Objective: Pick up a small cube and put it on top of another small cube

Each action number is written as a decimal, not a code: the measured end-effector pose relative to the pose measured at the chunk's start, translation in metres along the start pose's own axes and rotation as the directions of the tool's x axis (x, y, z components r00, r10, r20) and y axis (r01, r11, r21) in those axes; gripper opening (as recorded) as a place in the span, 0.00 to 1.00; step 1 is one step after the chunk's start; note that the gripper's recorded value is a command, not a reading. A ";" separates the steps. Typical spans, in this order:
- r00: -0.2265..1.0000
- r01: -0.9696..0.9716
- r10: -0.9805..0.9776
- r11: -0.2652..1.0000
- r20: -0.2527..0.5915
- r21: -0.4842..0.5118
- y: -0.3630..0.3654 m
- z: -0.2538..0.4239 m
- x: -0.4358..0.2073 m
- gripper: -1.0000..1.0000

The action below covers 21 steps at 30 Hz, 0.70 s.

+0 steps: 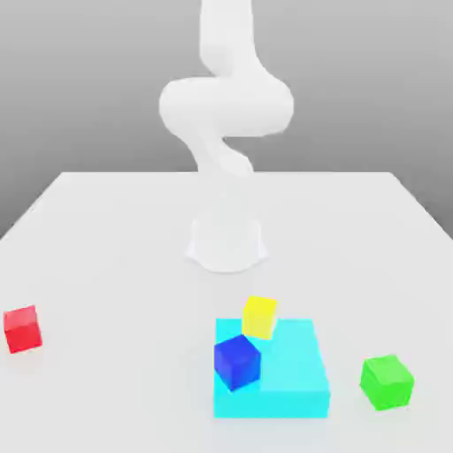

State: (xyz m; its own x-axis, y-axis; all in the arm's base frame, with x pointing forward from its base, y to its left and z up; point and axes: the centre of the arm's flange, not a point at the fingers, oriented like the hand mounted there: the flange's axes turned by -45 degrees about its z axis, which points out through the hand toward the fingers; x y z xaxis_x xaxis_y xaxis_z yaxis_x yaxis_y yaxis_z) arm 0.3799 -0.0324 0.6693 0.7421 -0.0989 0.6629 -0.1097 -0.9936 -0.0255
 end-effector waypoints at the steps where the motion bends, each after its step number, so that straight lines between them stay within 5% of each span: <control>1: 0.999 -0.036 0.037 0.999 0.031 -0.025 0.014 0.023 -0.002 0.50; 11: 0.872 -0.354 0.421 0.895 0.250 -0.272 0.175 0.199 -0.089 0.50; 21: 0.533 -0.595 0.784 0.615 0.319 -0.517 0.319 0.286 -0.286 0.50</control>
State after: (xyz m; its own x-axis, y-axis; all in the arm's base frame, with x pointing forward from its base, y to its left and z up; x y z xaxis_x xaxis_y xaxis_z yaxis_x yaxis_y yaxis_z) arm 0.3217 -0.3362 0.2569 0.5207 -0.8484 0.0949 -0.8509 -0.5249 -0.0236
